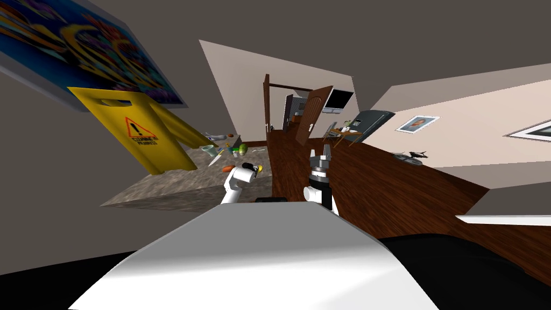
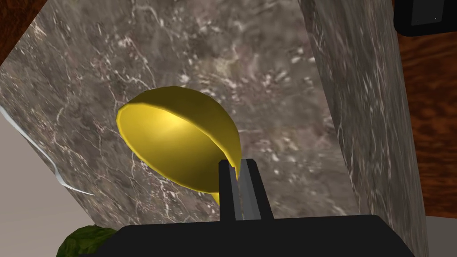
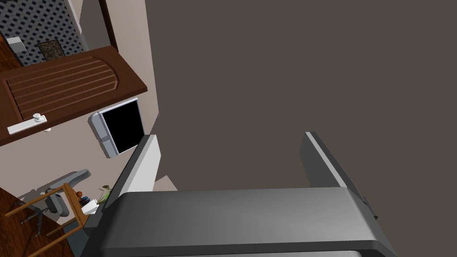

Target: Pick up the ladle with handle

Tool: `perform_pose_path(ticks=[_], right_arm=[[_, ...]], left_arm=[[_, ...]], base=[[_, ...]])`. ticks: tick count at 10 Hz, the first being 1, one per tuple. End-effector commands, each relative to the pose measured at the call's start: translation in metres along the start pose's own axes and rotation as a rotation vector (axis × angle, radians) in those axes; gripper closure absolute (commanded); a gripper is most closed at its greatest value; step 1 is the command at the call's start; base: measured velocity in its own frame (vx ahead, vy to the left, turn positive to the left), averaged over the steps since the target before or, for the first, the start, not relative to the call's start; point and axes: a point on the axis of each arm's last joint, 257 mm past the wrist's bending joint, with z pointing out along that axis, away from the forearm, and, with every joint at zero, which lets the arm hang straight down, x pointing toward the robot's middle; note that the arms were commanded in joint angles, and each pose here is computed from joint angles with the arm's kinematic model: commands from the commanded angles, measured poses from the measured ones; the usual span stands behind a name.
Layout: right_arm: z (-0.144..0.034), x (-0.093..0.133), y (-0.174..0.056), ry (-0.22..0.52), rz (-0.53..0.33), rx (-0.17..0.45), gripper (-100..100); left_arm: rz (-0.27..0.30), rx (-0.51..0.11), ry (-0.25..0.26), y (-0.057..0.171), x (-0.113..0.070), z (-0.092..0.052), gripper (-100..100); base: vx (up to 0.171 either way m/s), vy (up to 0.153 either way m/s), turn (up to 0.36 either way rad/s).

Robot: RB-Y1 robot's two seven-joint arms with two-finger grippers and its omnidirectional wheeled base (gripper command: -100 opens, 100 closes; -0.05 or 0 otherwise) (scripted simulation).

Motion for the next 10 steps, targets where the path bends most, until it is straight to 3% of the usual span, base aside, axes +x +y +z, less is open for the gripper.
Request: perform_pose_path(ticks=[1,3,4,5,8,9,10], right_arm=[[0.0,0.0,0.0,0.0,0.0,0.0,0],[0.0,0.0,0.0,0.0,0.0,0.0,0],[0.0,0.0,0.0,0.0,0.0,0.0,0],[0.0,0.0,0.0,0.0,0.0,0.0,0],[0.0,0.0,0.0,0.0,0.0,0.0,0],[0.0,0.0,0.0,0.0,0.0,0.0,0],[0.0,0.0,0.0,0.0,0.0,0.0,0]], left_arm=[[0.0,0.0,0.0,0.0,0.0,0.0,100],[-0.001,0.0,0.0,0.0,0.0,0.0,100],[-0.001,0.0,0.0,0.0,0.0,0.0,0],[0.002,0.002,0.001,-0.002,0.0,-0.009,100],[0.003,0.002,0.002,-0.002,0.001,-0.02,100],[0.003,0.003,0.002,-0.002,0.001,-0.017,100],[0.003,0.001,0.002,-0.001,0.001,-0.017,0]], base=[[0.0,0.0,0.0],[0.0,0.0,0.0],[0.0,0.0,0.0],[0.002,0.0,-0.011],[0.0,0.0,0.0],[0.0,0.0,0.0],[0.0,0.0,0.0]])
